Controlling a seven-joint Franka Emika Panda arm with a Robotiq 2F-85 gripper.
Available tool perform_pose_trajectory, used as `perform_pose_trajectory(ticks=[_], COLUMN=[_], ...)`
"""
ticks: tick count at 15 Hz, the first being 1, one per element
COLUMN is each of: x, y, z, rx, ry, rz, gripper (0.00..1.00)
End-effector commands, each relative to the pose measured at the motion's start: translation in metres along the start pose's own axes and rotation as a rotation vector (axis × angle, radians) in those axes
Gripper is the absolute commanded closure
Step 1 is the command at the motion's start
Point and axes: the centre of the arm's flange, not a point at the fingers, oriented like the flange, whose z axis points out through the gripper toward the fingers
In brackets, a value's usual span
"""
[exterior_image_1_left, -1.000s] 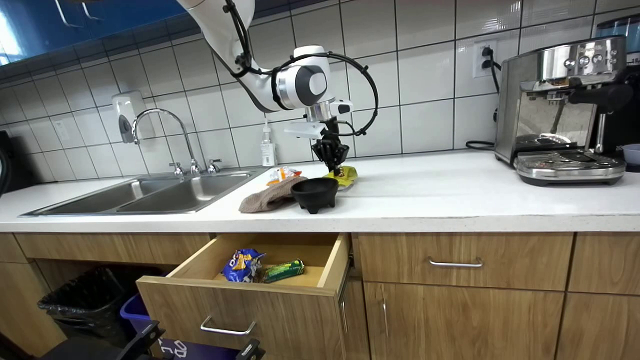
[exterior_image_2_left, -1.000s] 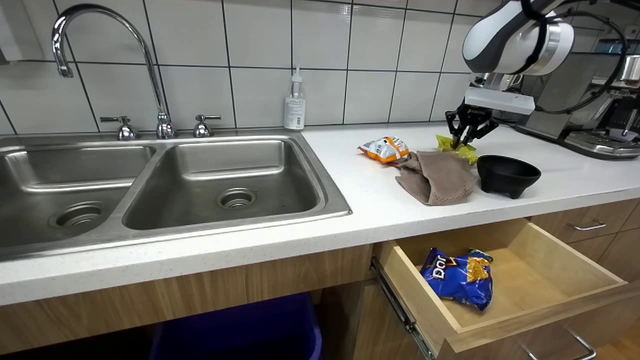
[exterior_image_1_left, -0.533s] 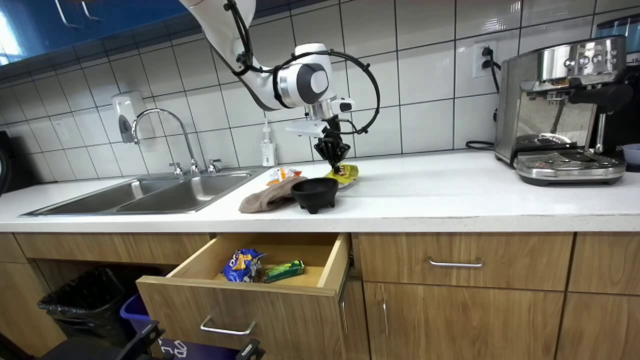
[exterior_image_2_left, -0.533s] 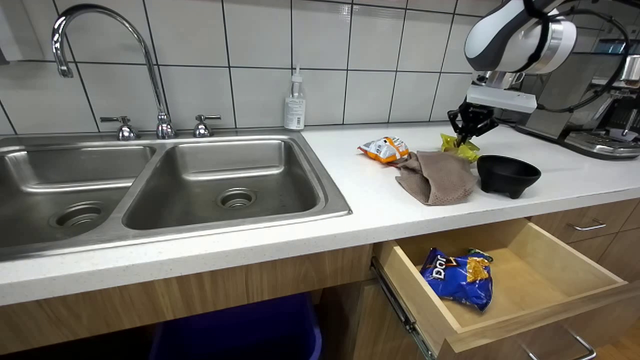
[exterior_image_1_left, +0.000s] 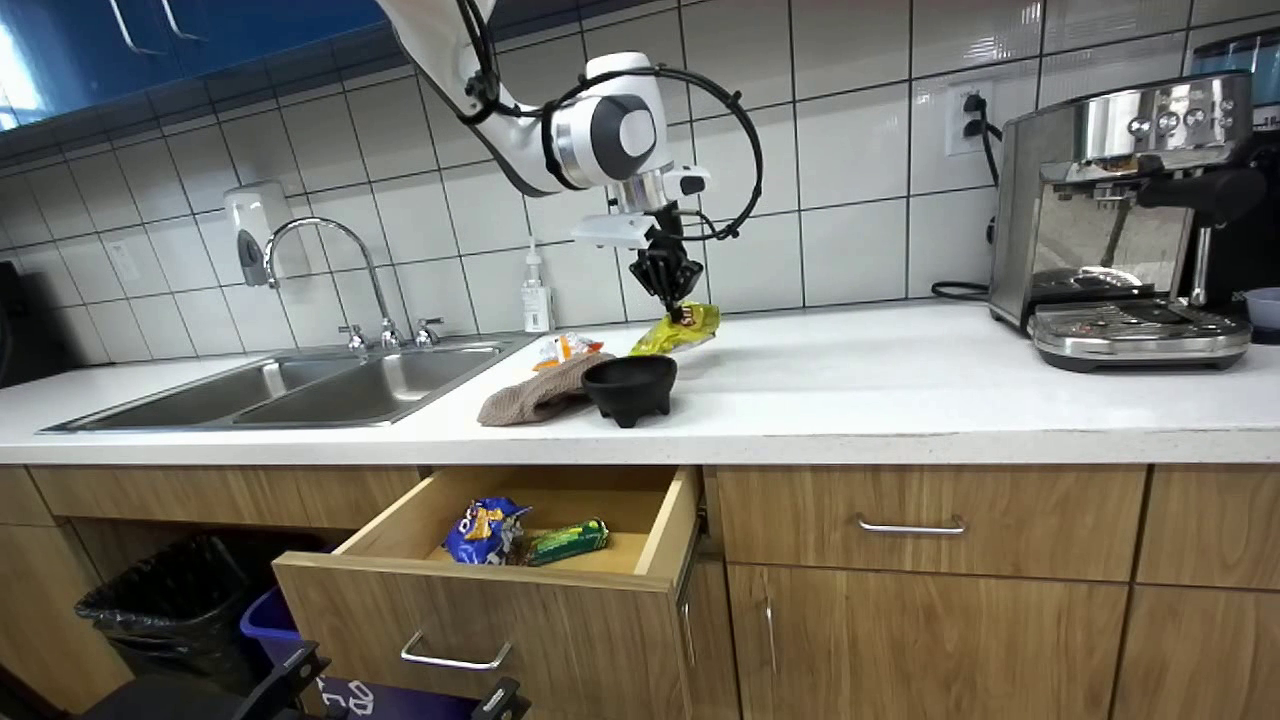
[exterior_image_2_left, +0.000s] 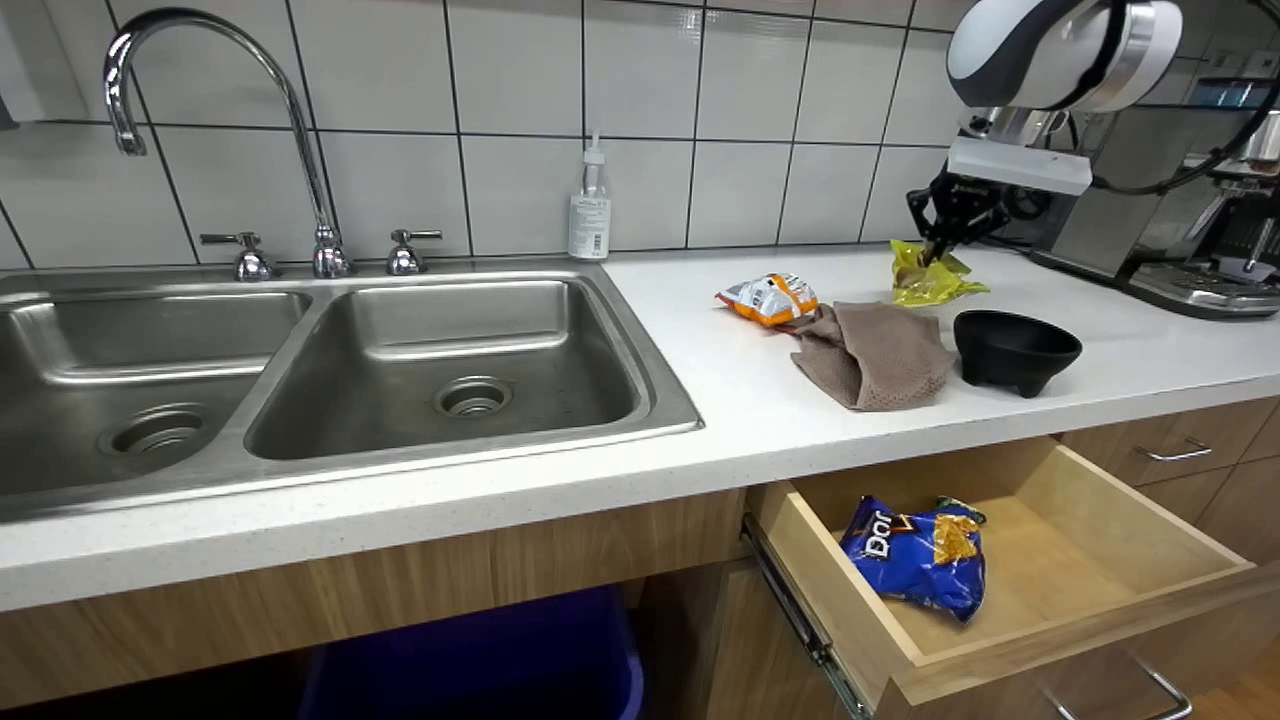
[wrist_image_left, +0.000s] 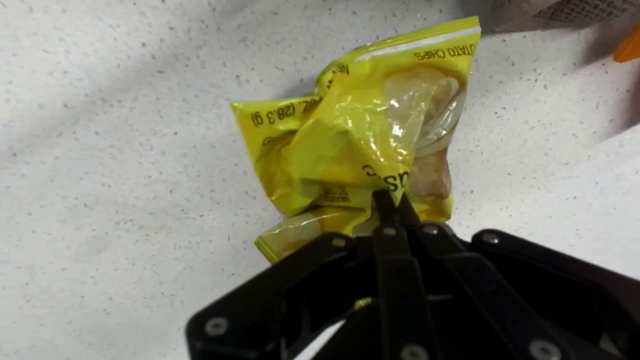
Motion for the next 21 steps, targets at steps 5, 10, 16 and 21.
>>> perform_pose_trajectory(ticks=[5, 10, 16, 21], x=[-0.027, -0.046, -0.084, -0.114], y=[0.013, 0.02, 0.027, 0.032], z=[-0.061, -0.073, -0.081, -0.095], rx=[-0.008, -0.016, -0.038, -0.038], ry=[0.022, 0.016, -0.004, -0.017], rz=[-0.022, -0.035, -0.082, -0.139], gripper=[1.0, 1.0, 1.0, 1.0])
